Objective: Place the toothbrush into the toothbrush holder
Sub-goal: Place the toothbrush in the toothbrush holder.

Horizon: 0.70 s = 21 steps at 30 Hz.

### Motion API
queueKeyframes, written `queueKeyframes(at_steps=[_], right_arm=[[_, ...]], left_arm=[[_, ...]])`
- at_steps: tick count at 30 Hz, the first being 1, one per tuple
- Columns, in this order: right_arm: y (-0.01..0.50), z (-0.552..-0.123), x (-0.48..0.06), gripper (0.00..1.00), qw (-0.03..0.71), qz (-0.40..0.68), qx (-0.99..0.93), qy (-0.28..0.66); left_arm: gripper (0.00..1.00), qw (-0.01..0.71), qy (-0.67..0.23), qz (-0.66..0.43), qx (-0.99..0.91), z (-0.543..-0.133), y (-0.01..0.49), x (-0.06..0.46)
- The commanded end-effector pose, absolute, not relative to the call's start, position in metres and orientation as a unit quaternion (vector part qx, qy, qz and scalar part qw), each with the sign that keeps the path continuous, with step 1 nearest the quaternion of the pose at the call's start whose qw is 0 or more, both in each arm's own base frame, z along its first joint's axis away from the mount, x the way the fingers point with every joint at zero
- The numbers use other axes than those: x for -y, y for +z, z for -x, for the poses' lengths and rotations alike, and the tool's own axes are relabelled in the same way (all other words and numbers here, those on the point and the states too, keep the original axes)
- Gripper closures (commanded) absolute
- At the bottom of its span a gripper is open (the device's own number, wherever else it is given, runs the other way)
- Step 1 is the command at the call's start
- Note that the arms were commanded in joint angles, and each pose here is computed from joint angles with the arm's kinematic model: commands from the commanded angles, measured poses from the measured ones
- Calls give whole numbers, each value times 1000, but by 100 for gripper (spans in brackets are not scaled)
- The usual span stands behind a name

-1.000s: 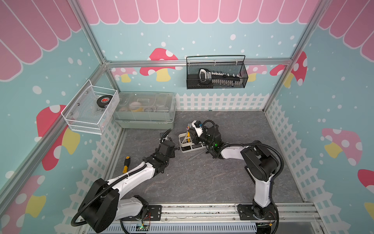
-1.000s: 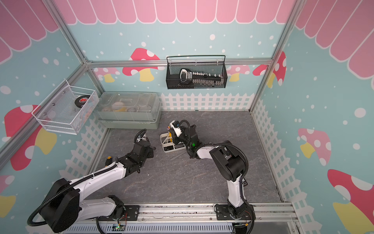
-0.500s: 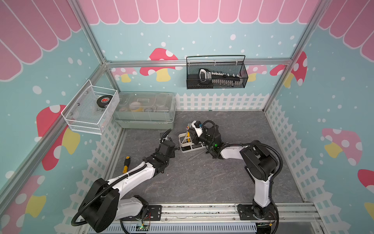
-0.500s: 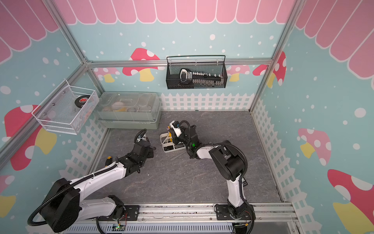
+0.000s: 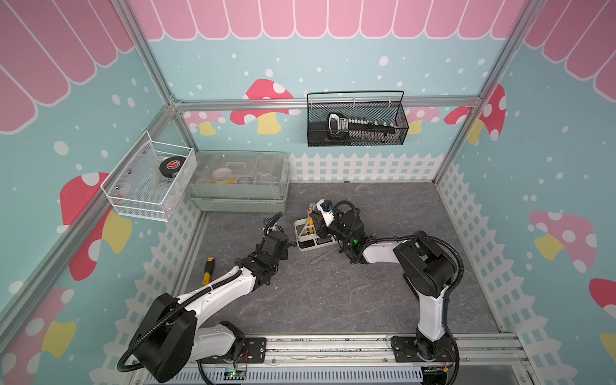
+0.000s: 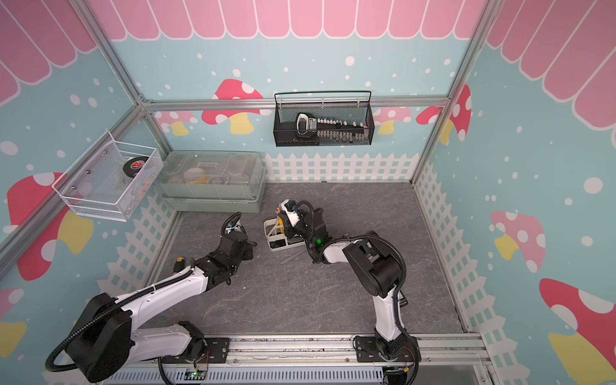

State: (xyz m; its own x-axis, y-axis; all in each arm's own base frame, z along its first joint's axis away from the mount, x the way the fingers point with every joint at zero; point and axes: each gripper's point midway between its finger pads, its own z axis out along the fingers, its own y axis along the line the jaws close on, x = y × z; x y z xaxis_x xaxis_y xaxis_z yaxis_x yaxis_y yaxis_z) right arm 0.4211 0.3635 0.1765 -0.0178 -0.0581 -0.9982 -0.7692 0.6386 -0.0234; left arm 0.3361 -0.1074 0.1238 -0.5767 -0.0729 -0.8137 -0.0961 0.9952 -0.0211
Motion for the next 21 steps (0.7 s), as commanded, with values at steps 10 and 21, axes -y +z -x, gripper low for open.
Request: queueKeyframes(at_steps=[10, 21], right_arm=[[153, -416, -359, 100, 612, 313, -679, 260], [153, -411, -361, 99, 610, 320, -681, 251]], left_arm=[[74, 462, 4, 62, -885, -338, 125, 107], [74, 463, 0, 63, -884, -337, 126, 107]])
